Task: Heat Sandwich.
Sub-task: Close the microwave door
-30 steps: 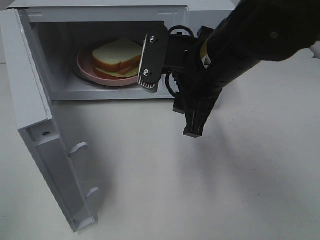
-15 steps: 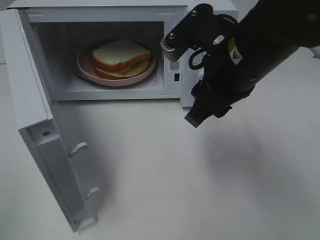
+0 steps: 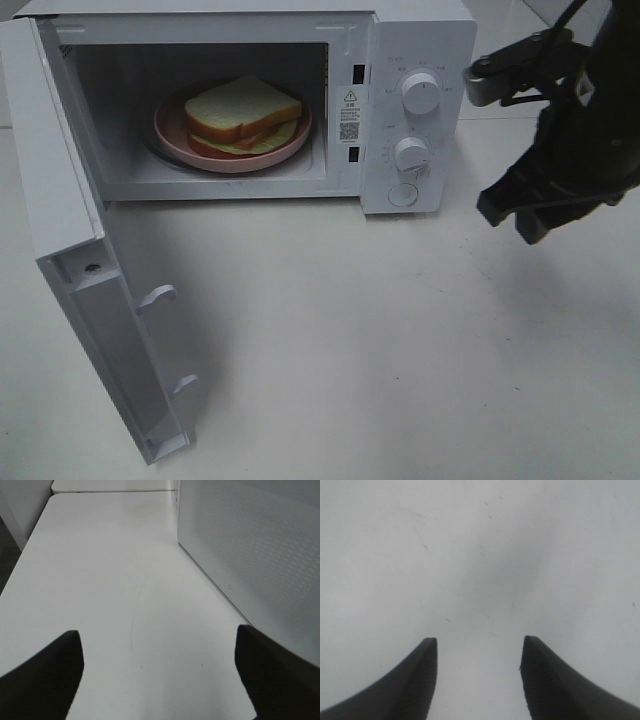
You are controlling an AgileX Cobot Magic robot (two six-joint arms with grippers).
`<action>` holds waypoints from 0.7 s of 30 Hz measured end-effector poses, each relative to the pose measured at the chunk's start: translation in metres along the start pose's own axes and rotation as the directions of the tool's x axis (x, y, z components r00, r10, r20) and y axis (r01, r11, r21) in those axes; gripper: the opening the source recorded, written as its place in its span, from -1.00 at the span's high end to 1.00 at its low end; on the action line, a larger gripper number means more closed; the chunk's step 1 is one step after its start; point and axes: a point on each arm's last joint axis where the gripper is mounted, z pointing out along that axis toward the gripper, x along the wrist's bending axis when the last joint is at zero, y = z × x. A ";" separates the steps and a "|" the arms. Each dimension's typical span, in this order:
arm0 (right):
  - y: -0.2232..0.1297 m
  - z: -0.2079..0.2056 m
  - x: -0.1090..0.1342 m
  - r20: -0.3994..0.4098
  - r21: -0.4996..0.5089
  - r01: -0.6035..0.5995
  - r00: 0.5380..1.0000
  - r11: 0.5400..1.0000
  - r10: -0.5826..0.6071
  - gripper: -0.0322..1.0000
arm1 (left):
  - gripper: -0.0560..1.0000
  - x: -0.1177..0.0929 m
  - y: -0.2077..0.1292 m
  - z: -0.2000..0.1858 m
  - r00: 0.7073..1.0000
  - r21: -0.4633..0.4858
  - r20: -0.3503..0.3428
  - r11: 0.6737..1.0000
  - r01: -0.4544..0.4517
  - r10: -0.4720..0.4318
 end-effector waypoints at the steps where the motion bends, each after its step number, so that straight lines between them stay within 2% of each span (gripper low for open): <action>1: 0.000 0.000 0.000 0.000 0.000 0.000 1.000 1.000 0.000 -0.06 | -0.55 0.000 0.000 0.000 1.000 0.000 0.000 1.000 0.000 0.000; 3: -0.007 0.004 -0.019 0.019 0.071 -0.073 0.997 0.995 0.072 -0.06 | -0.55 0.000 0.000 0.000 1.000 0.000 0.000 1.000 0.000 0.000; 8: -0.020 0.008 -0.044 0.040 0.180 -0.182 0.983 0.967 0.178 -0.06 | -0.55 0.000 0.000 0.000 1.000 0.000 0.000 1.000 0.000 0.000; 16: -0.036 -0.011 -0.069 0.045 0.167 -0.305 0.952 0.937 0.302 -0.04 | -0.55 0.000 0.000 0.000 1.000 0.000 0.000 1.000 0.000 0.000; 21: -0.050 -0.029 -0.080 -0.010 0.149 -0.384 0.921 0.911 0.390 -0.04 | -0.55 0.000 0.000 0.000 1.000 0.000 0.000 1.000 0.000 0.000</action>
